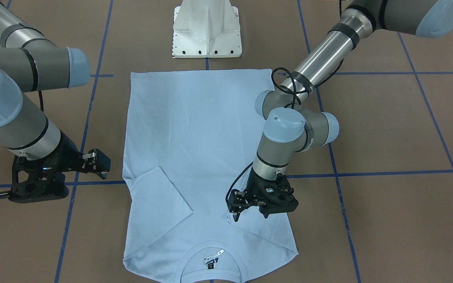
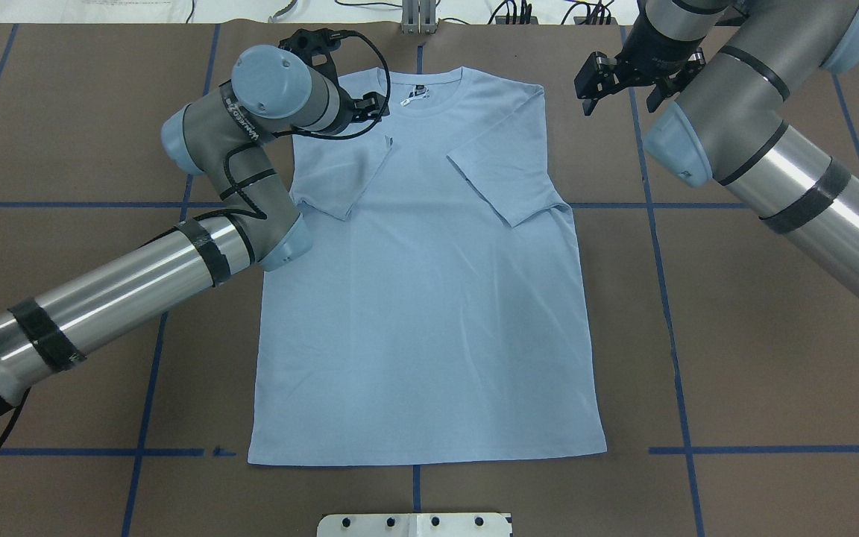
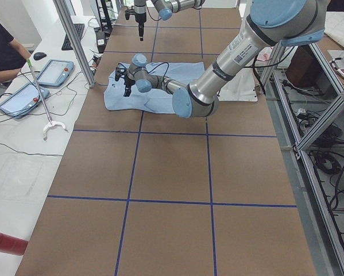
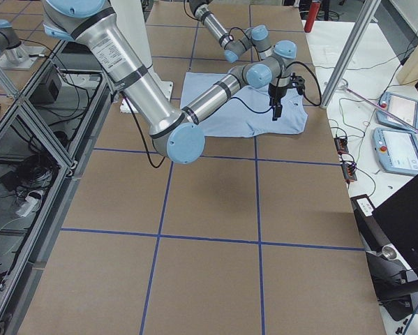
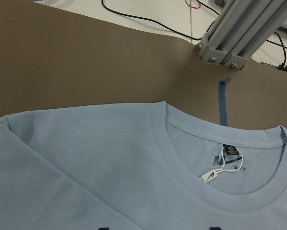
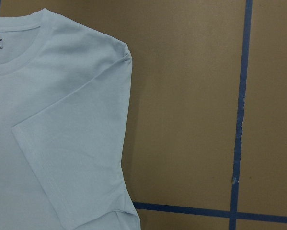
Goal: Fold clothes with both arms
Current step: 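Move the right gripper to the hem corner nearest the robot while the left gripper withdraws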
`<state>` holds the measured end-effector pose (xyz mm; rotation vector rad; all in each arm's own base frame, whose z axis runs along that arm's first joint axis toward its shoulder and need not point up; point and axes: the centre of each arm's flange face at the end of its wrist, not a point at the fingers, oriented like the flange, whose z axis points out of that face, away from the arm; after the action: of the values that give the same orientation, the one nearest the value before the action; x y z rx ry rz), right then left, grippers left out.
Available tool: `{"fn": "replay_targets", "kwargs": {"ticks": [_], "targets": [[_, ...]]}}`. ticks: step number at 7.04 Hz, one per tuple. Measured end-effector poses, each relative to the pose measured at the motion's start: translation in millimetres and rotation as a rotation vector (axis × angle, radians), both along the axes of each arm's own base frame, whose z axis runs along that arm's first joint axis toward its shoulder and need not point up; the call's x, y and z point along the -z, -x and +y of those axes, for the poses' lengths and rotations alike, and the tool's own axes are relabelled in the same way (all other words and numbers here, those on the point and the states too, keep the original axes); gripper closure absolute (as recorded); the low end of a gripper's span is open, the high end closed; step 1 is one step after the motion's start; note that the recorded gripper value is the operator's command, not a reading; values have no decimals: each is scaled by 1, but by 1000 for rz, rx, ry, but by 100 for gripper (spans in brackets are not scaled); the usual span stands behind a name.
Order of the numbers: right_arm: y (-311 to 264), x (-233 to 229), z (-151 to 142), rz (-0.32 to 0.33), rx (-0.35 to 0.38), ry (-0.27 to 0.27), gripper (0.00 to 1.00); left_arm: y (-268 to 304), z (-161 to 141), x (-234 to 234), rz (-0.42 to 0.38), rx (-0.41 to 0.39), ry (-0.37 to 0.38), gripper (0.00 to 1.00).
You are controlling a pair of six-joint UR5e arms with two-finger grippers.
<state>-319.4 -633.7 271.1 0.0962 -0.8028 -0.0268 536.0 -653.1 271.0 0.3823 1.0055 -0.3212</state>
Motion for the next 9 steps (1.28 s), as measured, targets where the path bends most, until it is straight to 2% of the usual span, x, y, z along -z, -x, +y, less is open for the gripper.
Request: {"fn": "replay_targets", "kwargs": {"ticks": [1,3,6,7,9], "targets": [[9,4,19,-7,-19,12,0,19,19,-9,-29,-41,6,0],[23,3,77,-16,-45,17,0,69,66,-15,-90,-95,-15,0],[27,-15,198,-67,-20,66,0,168,168,-14,-135,-193,-29,0],[38,-31,233,-86,-15,67,0,191,190,-11,-135,-207,-40,0],[73,-77,302,-87,-44,51,0,205,205,-2,-124,-212,-57,0]]}}
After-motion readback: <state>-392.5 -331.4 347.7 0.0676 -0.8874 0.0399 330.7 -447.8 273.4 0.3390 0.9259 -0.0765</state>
